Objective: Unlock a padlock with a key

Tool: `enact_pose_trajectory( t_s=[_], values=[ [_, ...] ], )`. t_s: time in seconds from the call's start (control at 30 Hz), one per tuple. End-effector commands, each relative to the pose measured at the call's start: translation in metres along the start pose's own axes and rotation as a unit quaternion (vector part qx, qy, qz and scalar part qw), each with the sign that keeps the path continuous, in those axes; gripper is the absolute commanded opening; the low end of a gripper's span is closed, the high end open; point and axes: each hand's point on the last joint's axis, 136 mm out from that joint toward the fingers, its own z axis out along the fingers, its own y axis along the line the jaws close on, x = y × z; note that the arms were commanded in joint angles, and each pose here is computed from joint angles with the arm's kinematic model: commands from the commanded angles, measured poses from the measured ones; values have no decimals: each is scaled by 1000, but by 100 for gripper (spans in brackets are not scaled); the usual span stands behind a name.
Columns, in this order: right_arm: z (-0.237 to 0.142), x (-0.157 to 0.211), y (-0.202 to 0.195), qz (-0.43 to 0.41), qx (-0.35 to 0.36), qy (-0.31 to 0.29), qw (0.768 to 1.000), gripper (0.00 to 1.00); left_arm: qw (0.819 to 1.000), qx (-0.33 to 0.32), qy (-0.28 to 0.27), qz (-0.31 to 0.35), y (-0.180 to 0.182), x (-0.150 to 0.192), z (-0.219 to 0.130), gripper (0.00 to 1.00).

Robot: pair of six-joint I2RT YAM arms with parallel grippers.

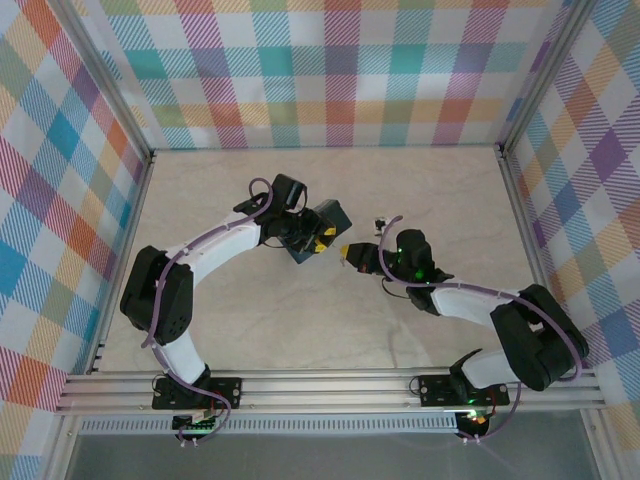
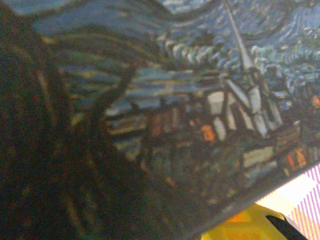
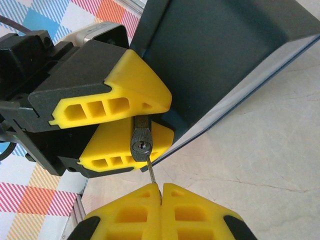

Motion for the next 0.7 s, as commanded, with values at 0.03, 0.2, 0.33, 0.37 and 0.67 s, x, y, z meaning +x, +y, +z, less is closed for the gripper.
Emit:
enact_pose_trajectory(
  t_s=[0.03,0.2,0.33,0.37,0.67],
  values=[
    [5,-16,17,-25,-22,-23,999,0,999,48,-1,21,-23,5,-19,0],
    [8,-18,16,-22,-24,-26,999,0,999,48,-2,20,-22,5,-19,0],
    [9,-20,18,-23,-30,-30,999,0,999,50,-3,20,-23,5,-20,0],
    [9,-21,19,-24,-32,-30,999,0,999,50,-4,19,-23,4,-20,0],
    [2,-18,19,-28,-27,-29,999,0,999,45,-11,13,-18,1,-19,0]
  ],
)
